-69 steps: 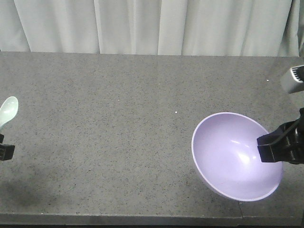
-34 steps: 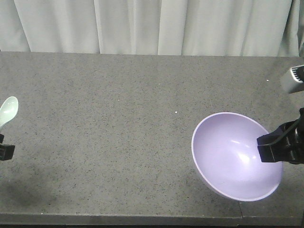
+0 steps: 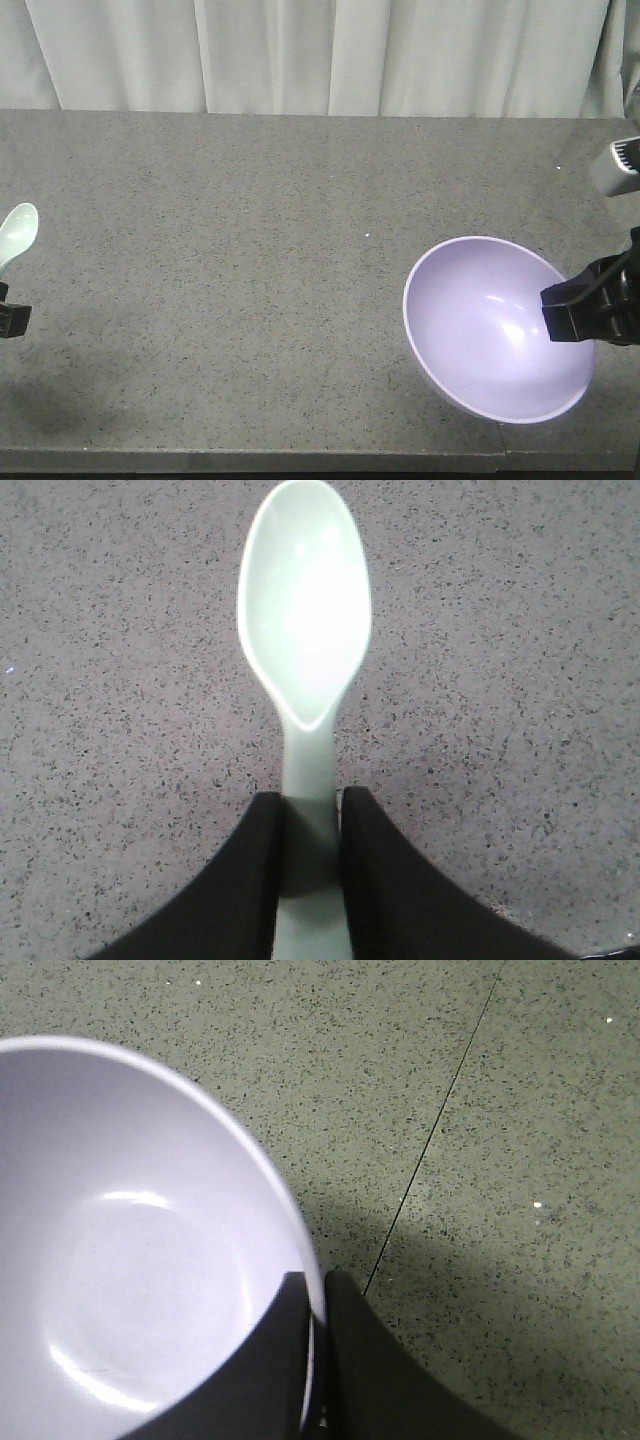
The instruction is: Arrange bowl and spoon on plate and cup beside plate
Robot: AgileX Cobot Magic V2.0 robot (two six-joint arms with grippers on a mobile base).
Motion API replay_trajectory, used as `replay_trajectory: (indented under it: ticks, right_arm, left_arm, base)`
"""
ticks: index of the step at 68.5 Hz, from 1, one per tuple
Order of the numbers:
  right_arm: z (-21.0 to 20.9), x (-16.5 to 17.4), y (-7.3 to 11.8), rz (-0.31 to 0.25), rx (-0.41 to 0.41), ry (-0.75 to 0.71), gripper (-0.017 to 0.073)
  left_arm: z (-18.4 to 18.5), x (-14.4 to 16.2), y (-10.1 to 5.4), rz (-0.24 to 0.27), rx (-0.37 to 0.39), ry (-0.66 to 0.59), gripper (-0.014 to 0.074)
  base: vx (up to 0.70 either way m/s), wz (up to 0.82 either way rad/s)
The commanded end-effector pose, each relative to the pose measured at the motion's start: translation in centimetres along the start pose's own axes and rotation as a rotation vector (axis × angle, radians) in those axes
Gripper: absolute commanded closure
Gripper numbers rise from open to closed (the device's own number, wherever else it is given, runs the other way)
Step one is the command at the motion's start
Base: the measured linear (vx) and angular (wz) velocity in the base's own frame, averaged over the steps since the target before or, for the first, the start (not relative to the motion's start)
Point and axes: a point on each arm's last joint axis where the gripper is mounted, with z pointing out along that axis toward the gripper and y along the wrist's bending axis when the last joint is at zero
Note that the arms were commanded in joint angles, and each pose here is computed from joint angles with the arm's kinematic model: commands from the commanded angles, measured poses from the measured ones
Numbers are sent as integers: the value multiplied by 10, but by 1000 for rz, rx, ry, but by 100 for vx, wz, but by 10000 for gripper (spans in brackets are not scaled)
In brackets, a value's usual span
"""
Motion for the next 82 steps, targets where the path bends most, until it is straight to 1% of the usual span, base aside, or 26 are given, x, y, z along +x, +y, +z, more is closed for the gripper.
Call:
replay_trajectory:
  ticks: [1,34,82]
  right_arm:
    - [-10,-9,2,0,2,-94,563]
    - [-10,-9,2,0,2,-94,563]
    - [-10,-9,2,0,2,-94,563]
  left_arm:
    - [-10,-10,0,-4,2,-91,503]
    - [-10,-10,0,-4,2,-91,503]
    - [-10,-10,0,-4,2,-91,501]
  base:
    - [-1,-4]
    - [-4,-16]
    - [-9,-35]
